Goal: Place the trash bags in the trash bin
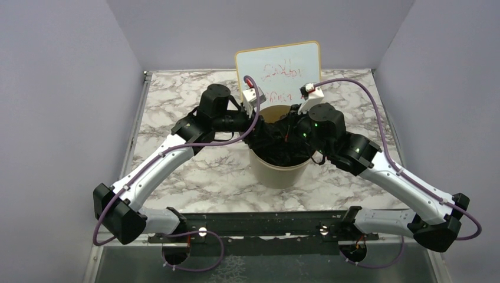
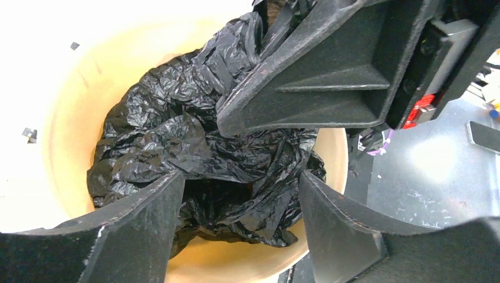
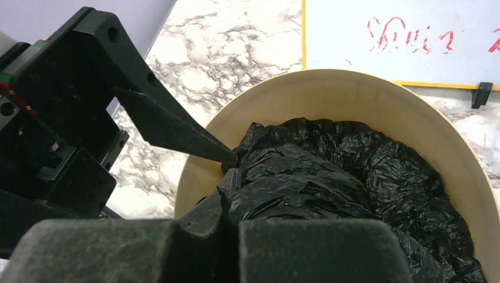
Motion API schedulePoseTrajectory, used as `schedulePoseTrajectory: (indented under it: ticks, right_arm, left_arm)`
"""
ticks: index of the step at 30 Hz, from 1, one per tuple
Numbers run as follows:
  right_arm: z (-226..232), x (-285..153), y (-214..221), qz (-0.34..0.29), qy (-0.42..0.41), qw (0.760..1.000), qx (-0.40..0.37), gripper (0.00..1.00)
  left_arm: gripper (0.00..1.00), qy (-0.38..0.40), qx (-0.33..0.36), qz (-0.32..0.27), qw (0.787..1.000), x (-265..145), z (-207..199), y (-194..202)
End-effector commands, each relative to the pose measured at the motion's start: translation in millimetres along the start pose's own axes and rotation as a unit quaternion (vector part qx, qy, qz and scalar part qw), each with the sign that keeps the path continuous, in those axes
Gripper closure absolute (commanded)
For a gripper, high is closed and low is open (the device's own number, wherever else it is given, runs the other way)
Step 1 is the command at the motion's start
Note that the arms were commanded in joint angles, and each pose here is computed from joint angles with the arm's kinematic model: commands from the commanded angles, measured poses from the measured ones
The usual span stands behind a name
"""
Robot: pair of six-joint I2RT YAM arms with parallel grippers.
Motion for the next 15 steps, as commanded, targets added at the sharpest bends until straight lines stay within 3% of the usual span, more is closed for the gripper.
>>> schedulePoseTrajectory:
  ticks: [1,11,12,15]
  right_arm:
    - [-0.1,-0.8,-6.8,-0.015,0.004,1.000,0.010,0.96]
    - [4.8,3.0,-7.4,-0.017,-0.012,1.000,0.022,0.96]
    - [5.3,3.5,-6.9,-0.015,-0.014,1.000,0.022,0.96]
    - [7.2,4.3,-7.3,-0.014,-0.020,0.999,0.022,0.96]
  left_arm:
    - [0.29,0.036,0.032,-0.025,0.999,-2.8,-18.7,-17.4]
    - [0.36,0.065,0.025,0.019,0.997,6.3,-23.5,0.6]
    - [0.38,0.057,0.024,0.018,0.998,7.1,-22.7,0.7]
    - [0.59,0.037,0.019,0.013,0.999,10.6,-20.5,-2.5]
Point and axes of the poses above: each gripper's point midway between its finger pads, its own x axis out along the fingers, its own z axis along the line the jaws close on, y = z × x, the point moved 9 cm from there along -x, back along the fingers, and after that the axes turned 11 degrees about -x, right-handed, at the moved point
